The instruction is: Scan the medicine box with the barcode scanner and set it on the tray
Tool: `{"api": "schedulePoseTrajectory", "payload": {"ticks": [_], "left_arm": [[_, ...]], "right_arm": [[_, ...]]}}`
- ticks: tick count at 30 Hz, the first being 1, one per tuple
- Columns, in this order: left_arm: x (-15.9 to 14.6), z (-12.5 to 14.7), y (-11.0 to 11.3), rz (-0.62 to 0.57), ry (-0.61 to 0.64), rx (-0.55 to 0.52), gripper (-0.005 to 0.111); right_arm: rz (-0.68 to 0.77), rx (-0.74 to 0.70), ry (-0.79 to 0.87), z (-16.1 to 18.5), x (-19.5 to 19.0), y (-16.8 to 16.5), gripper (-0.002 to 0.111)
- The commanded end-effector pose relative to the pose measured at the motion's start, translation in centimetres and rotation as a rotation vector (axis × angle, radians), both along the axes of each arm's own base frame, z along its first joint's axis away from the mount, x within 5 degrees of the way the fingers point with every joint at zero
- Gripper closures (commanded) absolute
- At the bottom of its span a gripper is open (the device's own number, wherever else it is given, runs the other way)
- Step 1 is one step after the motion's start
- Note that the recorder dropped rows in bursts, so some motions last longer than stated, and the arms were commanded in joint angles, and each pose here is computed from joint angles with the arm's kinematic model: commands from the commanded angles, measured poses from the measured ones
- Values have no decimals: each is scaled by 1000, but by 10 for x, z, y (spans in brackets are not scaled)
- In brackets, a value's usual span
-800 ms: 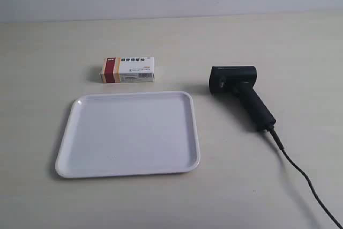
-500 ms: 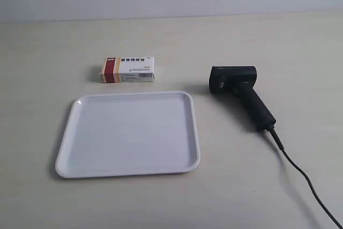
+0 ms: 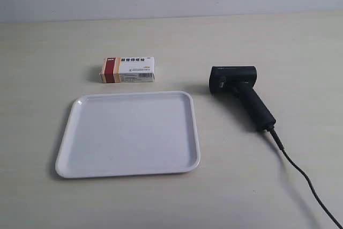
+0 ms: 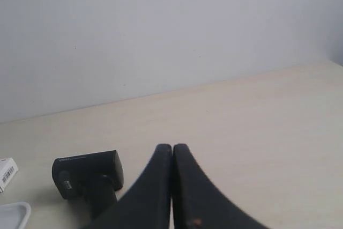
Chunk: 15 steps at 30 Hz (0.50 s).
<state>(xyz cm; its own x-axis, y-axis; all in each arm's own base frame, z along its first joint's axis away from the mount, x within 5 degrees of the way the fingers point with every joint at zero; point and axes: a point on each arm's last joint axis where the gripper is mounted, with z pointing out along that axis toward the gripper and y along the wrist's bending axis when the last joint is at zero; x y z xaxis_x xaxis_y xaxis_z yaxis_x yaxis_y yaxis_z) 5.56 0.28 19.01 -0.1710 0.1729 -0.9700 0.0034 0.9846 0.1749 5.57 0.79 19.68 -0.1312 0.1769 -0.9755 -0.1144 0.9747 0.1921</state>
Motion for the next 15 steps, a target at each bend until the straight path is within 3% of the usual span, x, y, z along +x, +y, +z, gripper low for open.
{"api": "schedulePoseTrajectory", "payload": {"ticks": [1,2,6,10,13,15], "left_arm": [[1,12,-5,-1,-132,-519,105],[1,20,-4,-8,-215,-588,105],[-3,41,1,-27,-465,-596,105],[-7,59,5,-26,-675,-483,107],[17,58,8,44,-566,-471,107],[56,62,7,79,-381,-417,107]], "right_arm": [[-10,143,-33,3,0,0,108],[-11,256,-44,6,0,1,108],[-14,361,-118,14,0,0,108],[-15,384,-212,22,-1,-2,108],[-17,373,-283,29,-1,-3,108],[-25,348,-229,28,5,-2,108]]}}
